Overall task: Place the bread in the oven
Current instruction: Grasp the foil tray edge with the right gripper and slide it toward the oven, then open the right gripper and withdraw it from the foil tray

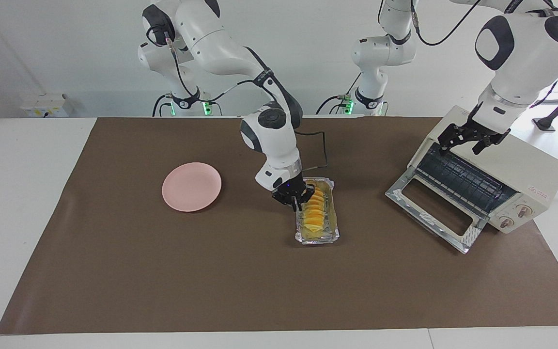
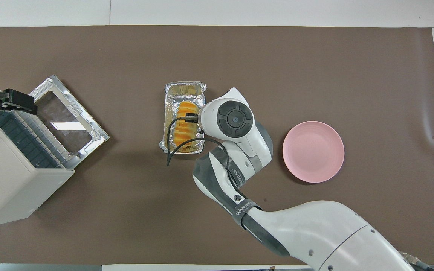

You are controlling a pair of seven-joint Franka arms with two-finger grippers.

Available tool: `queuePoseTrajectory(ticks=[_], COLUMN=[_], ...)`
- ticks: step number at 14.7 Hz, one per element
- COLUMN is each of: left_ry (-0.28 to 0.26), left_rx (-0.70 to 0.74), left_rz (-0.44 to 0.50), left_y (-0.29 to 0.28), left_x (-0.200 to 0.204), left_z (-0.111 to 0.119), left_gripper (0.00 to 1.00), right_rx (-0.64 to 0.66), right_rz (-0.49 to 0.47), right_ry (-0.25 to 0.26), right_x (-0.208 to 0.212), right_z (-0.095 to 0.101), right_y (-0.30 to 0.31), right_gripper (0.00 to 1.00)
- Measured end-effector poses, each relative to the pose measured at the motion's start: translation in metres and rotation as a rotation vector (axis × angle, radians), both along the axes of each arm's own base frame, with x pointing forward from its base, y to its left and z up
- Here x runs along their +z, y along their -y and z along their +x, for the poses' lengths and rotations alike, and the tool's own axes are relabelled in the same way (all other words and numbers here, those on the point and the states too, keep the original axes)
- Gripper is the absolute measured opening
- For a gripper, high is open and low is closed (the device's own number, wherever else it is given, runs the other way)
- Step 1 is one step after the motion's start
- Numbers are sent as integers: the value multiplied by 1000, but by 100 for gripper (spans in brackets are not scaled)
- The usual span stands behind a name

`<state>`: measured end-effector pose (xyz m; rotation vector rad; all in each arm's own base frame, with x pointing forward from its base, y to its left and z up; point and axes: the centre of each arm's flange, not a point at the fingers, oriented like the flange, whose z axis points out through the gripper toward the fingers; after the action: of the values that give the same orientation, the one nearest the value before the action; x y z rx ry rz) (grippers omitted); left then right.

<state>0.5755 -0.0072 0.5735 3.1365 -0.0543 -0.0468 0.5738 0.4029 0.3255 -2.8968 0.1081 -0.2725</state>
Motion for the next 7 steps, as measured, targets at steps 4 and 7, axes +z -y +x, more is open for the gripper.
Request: queuePoseTrajectory(ticks=[4, 7], left_ry=[0, 0], left_rx=[0, 0], left_rz=[0, 0], left_y=[0, 0], left_x=[0, 0], left_z=[0, 0], left_gripper=[100, 100], right_rx=[-5, -30], right_rz=[-1, -28], right_ry=[-2, -35], right_x=[2, 10], right_z=[1, 11], right_y=[2, 18], right_gripper=[71, 99])
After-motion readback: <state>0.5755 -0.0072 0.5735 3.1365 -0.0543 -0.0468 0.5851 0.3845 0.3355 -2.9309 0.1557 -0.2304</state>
